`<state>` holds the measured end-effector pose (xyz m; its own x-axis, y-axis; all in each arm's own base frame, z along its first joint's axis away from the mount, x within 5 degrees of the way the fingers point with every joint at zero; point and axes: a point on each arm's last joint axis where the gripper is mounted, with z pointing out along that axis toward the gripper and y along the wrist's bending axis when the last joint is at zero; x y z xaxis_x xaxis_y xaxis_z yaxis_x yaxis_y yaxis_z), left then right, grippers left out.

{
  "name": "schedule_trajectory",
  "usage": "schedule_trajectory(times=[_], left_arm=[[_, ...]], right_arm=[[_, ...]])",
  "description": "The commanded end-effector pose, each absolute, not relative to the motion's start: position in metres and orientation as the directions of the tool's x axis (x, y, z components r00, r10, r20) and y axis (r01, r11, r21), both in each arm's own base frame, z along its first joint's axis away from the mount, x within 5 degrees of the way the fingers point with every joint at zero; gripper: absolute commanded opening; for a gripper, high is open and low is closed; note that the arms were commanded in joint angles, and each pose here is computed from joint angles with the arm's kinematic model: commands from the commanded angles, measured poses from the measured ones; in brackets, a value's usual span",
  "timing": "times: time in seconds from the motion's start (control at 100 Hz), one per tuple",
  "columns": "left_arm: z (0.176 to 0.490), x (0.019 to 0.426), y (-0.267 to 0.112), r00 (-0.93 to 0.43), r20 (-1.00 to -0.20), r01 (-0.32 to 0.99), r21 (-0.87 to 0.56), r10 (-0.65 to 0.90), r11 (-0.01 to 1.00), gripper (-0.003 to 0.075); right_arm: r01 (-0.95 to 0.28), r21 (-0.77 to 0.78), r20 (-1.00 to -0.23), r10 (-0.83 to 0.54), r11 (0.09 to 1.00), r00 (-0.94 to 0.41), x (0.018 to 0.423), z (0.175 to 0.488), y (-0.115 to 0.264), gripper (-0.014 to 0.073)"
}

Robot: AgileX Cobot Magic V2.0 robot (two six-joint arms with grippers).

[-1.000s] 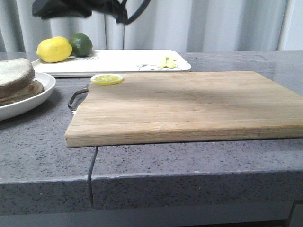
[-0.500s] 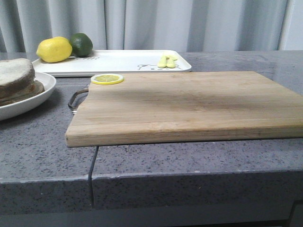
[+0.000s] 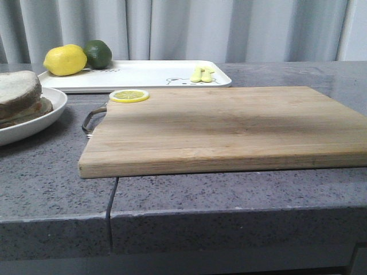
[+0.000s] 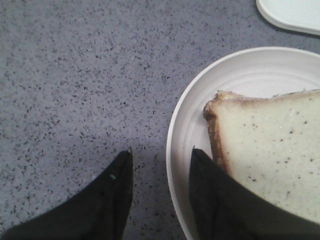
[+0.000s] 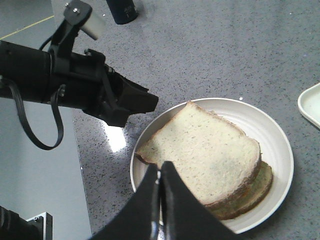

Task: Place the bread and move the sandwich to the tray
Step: 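Grasp the rim of the white plate with the left gripper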

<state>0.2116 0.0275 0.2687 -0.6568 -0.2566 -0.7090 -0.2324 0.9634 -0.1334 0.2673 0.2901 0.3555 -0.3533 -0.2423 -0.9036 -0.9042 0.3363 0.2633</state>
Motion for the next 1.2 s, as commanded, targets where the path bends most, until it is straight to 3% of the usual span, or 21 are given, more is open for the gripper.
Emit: schedule_trajectory(times=[0.0, 0.72, 1.19], left_arm=[[0.281, 0.221, 0.029, -0.6, -0.754, -0.233, -0.157, -0.268, 0.96, 0.0253], [0.254, 0.237, 0.029, -0.677, -0.663, -0.266, -0.186, -0.32, 0.946, 0.0236], [0.246, 0.239, 0.027, -0.702, -0.604, -0.297, -0.235, -0.378, 0.926, -0.0019]], right_arm=[[-0.918, 0.237, -0.937, -0.173, 0.319, -0.302, 0.257, 0.387, 0.282, -0.0062], [-0.921, 0.241, -0.935, -0.18, 0.306, -0.304, 0.256, 0.387, 0.282, -0.0062], [-0.925, 0.246, -0.933, -0.189, 0.289, -0.307, 0.254, 0.387, 0.282, -0.0062]])
